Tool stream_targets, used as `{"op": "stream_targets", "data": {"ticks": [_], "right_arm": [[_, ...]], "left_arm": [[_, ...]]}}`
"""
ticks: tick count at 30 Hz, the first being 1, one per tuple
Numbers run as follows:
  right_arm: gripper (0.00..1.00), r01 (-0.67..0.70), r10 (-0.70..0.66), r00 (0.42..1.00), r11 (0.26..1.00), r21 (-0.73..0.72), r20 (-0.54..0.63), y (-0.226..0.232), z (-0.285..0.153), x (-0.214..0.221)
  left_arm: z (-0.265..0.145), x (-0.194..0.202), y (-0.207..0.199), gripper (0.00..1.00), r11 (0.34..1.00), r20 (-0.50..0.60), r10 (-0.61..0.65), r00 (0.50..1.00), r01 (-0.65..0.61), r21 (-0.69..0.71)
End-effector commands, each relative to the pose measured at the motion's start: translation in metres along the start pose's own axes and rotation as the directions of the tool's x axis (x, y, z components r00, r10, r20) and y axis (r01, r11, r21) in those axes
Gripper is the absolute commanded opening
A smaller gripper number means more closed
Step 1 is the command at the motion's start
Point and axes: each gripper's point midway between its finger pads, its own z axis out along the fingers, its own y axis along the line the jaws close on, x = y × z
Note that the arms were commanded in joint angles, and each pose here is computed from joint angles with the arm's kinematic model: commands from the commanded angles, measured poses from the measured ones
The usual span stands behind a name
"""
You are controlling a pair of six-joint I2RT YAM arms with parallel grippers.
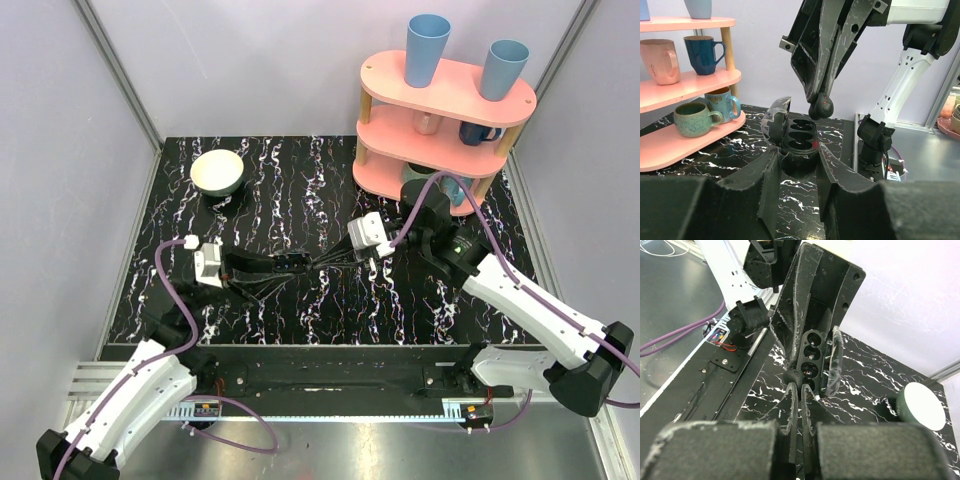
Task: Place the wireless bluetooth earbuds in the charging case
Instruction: Insert the right earbud into the right side groove of the charging case.
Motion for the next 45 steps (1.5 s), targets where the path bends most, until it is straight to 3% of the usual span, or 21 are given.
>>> {"op": "stream_targets", "data": {"ticks": [1,23,45], "right_arm": [[0.0,0.08,-0.08,0.997,0.996,0.042,0.009,-0.015,0.0,-0.019],[0.0,0.013,-0.011,0.998,0.999,0.03,-0.067,-0.032,0.005,-0.015],[0.0,0.011,-0.012,0.999,1.0,-0.029,-0.042,-0.02,0.008,-0.012]], "left_arm": [[0.002,-0.011,-0.002,0.0,0.999,0.063,0.035,0.997,-0.035,0.01],[0.003,-0.003,0.01,0.0,0.998,0.065,0.063,0.996,-0.061,-0.025],[0.002,-0.016,-0.001,0.0,0.997,0.079,0.081,0.994,-0.082,0.005]]}}
